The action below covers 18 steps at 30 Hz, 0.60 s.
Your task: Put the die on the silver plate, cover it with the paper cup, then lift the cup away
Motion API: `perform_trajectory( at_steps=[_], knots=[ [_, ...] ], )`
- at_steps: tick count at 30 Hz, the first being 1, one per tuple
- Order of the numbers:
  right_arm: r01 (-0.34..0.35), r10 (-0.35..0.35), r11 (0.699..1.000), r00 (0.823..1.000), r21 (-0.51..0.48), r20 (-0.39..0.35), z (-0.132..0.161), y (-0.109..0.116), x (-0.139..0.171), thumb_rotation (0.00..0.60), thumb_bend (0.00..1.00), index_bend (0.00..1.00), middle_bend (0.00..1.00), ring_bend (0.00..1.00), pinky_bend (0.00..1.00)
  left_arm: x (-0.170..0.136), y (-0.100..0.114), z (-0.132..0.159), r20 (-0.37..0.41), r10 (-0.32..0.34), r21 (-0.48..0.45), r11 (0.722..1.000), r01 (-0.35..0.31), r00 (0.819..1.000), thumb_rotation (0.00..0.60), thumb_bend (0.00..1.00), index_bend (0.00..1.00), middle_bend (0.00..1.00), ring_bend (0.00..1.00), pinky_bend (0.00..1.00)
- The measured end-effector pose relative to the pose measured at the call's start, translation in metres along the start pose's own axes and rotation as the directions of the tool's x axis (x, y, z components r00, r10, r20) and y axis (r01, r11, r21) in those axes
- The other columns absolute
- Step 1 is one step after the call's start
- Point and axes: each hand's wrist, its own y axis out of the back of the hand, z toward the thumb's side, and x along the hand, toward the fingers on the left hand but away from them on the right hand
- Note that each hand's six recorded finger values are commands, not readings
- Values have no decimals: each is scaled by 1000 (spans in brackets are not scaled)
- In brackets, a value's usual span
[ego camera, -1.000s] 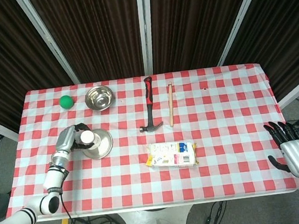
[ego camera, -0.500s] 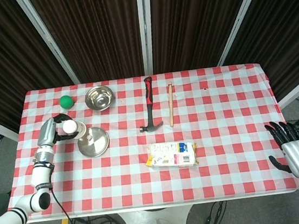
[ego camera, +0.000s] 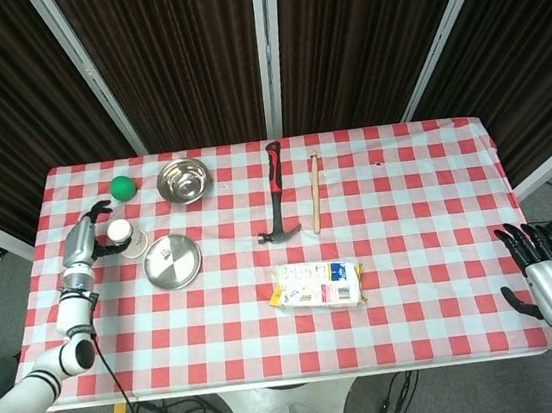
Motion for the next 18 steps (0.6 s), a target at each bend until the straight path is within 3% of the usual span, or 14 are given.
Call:
perform_trajectory(
  at_steps=[6,9,13,16,18],
  knots=[
    [15,-14,1000,1000,-14,25,-8,2,2,600,226,60,48,0,0,-36,42,-8,89,111,54,992,-116,990,600,206,158,193,108,131],
    [30,-29,999,999,-15,44,-13,2,4,600,226,60,49,0,0,-65,63,-23,126,154,162,972,-173,980,600,205,174,193,107,117],
    [35,-34,999,998,-21,45,-11,-1,6,600,226,60,49,0,0,-110,86,-46,166,180,382,895,-231,970,600,205,200,193,108,98],
    [45,-44,998,999,-32,29,-6,-3,6,600,226,60,52,0,0,-147,91,-62,161,178,482,844,-235,971,600,205,207,193,107,95],
    [49,-48,998,999,-43,17,-2,-5,7,600,226,60,56,0,0,-169,90,-68,153,177,495,838,-230,972,600,202,207,193,107,94]
  ],
)
